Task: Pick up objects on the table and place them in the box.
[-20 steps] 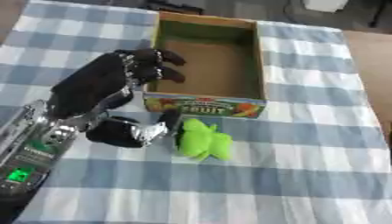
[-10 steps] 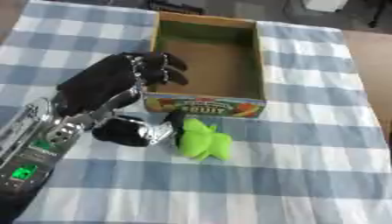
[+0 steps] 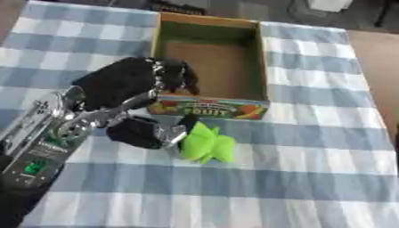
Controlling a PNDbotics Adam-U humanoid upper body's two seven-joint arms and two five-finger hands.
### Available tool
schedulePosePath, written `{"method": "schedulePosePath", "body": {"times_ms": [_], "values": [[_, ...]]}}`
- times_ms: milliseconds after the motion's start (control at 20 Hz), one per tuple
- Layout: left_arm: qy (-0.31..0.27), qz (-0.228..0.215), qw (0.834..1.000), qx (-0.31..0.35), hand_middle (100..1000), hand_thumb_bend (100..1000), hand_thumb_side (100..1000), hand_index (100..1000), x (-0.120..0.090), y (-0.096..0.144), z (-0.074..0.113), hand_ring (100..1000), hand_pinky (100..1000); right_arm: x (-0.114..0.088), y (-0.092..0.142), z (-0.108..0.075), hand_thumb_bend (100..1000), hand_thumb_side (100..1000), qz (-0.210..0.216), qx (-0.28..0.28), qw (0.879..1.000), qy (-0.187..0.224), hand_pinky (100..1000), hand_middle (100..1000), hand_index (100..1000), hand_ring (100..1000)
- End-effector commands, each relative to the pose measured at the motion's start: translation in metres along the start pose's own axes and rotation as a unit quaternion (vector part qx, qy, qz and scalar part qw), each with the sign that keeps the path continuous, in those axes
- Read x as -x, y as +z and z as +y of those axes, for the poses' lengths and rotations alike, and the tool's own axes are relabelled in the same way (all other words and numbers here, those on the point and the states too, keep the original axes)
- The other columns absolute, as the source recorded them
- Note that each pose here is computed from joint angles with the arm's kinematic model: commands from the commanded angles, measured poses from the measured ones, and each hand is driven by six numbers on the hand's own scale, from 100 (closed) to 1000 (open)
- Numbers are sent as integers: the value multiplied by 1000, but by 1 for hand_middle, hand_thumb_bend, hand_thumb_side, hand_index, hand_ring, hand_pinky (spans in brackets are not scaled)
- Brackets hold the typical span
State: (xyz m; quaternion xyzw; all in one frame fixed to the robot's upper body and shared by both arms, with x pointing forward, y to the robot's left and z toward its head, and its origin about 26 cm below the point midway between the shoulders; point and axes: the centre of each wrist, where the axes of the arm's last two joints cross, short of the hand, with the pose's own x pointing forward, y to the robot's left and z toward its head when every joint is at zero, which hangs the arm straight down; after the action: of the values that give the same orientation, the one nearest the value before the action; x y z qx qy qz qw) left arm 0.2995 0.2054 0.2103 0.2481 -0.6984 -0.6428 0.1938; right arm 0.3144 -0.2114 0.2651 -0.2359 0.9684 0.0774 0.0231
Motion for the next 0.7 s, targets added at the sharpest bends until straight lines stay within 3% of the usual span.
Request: {"method": "schedulePosePath", "body": {"times_ms": [50, 450, 700], "values": [[-13, -28, 999, 12, 746, 116, 853, 767, -6, -4, 6, 595, 445, -2, -7, 2, 100, 818, -10, -7, 1000, -5, 413, 418, 540, 392], [-13, -70, 997, 21, 743, 122, 837, 764, -10, -8, 4, 590, 423, -2, -8, 2, 100, 818, -10, -8, 1000, -6, 413, 418, 541, 392], [-7, -83, 996, 20, 743, 123, 835, 769, -12, -9, 3, 577, 363, -2, -8, 2, 100, 818, -10, -9, 1000, -7, 413, 418, 540, 392]]}}
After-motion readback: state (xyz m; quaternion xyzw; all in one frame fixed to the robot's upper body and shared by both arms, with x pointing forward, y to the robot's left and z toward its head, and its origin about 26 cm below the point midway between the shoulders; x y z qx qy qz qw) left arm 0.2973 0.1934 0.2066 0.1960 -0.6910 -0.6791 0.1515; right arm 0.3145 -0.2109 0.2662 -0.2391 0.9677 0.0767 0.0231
